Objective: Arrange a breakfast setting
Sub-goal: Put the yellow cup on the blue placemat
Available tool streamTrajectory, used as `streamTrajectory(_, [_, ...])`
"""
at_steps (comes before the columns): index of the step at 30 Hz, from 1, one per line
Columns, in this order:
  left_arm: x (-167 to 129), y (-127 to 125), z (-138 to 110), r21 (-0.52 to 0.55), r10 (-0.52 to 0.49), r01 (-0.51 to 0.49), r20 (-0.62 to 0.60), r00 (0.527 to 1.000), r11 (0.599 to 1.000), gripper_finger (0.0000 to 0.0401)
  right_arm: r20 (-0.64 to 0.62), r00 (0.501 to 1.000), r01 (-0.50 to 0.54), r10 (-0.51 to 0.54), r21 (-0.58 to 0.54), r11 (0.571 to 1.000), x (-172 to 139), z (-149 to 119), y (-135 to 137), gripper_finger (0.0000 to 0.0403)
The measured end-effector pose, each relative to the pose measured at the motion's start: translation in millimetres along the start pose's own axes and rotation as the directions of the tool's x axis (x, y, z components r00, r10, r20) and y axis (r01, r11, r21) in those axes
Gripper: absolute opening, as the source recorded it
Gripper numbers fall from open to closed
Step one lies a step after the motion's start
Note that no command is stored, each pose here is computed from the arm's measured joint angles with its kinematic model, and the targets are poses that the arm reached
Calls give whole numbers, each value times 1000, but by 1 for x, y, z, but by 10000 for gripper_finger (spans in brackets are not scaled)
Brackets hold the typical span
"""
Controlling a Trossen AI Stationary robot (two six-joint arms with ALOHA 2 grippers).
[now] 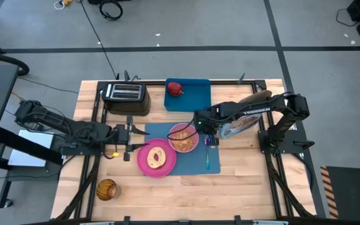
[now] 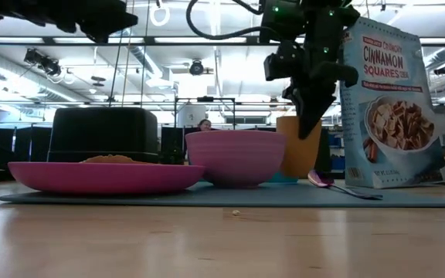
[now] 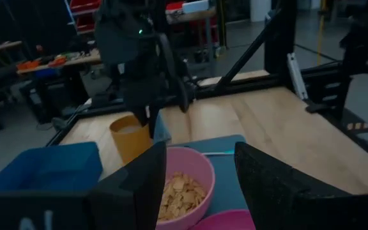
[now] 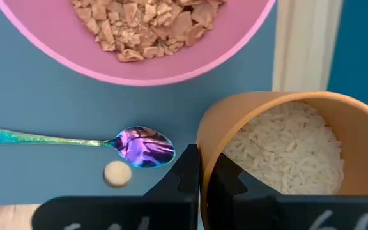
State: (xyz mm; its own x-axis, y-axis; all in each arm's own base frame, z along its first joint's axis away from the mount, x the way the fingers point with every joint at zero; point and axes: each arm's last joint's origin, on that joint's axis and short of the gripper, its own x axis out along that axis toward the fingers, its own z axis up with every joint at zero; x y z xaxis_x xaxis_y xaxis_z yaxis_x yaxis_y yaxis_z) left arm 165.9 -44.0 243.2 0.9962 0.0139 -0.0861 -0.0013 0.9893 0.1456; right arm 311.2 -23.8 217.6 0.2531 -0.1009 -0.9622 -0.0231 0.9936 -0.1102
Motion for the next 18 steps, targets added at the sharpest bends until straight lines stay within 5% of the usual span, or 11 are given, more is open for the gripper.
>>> streamTrajectory(18, [10, 8, 7, 46, 56, -56, -15, 998, 997, 192, 1, 999, -33, 33, -6, 999, -12, 11, -7, 13])
